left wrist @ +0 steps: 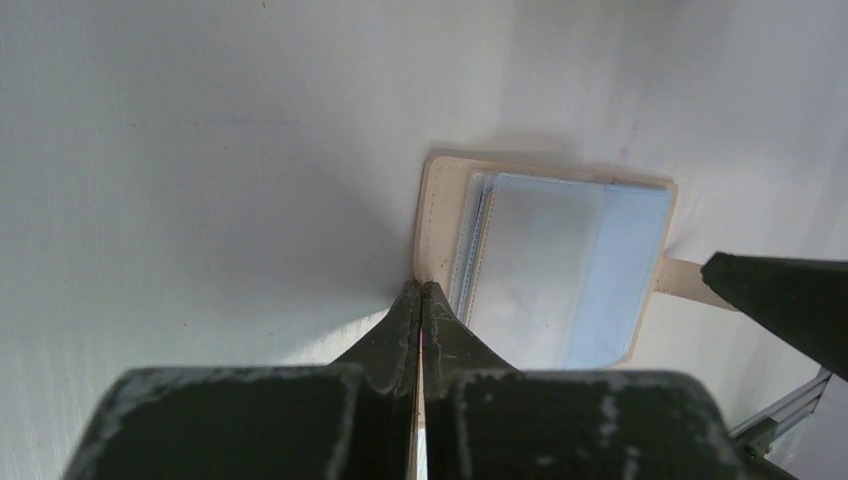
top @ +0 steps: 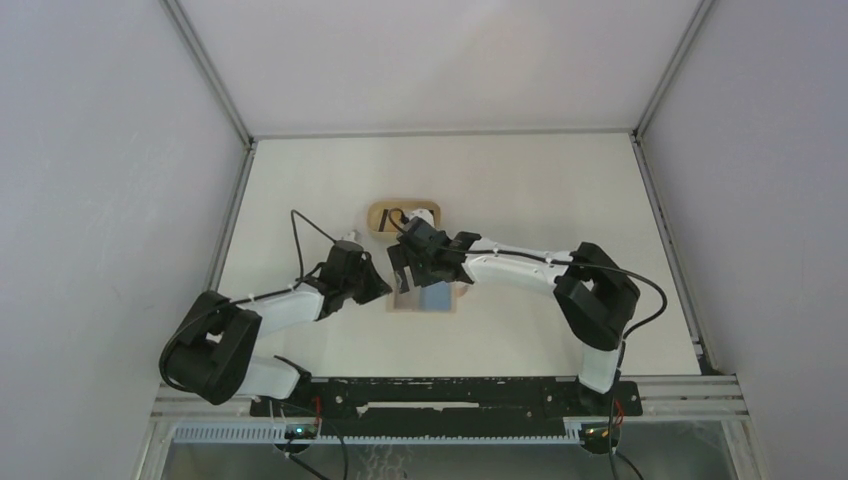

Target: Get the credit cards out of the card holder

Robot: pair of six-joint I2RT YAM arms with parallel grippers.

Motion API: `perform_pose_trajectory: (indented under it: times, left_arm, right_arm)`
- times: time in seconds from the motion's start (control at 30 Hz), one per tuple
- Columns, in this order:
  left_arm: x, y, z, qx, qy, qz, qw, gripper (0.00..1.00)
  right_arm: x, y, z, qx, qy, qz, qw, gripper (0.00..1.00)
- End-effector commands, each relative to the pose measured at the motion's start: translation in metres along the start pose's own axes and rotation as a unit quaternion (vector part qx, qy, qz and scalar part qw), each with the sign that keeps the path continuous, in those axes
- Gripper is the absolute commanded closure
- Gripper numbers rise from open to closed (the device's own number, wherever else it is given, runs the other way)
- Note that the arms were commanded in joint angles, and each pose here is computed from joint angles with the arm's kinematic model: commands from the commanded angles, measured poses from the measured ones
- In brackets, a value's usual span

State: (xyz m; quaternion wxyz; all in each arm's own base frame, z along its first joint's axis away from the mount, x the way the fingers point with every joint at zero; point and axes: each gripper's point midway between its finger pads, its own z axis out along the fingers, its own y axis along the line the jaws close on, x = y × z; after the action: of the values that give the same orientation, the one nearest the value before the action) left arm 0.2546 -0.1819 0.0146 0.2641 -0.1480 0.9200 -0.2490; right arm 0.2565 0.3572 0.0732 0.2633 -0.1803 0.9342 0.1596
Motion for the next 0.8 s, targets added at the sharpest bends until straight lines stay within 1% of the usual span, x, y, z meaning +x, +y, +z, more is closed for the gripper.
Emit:
perform_pose_trajectory:
  times: [0.0,0.17,0.4,0.77]
  left_arm:
    - [-0.002,0.008,-0.002,-0.022,-0.003,0.009,1.000,1.00]
    - [0.000,0.011,0.000,-0.016,-0.011,-0.004,1.000,1.00]
    - [0.000,0.005,0.004,0.011,-0.024,-0.026,0.999,1.00]
    - [0.004,0.002,0.005,0.035,-0.028,-0.051,0.998,1.00]
  right_arm:
    - [-0.027,-0.007,0.001,0.052,-0.038,0.016,0.998,0.05]
    - [-0.026,0.001,0.015,0.083,-0.023,-0.004,0.996,0.05]
    - [-0.020,0.020,0.029,0.099,-0.008,-0.030,0.995,0.05]
    - [-0.003,0.018,0.036,0.133,0.010,-0.030,0.991,0.04]
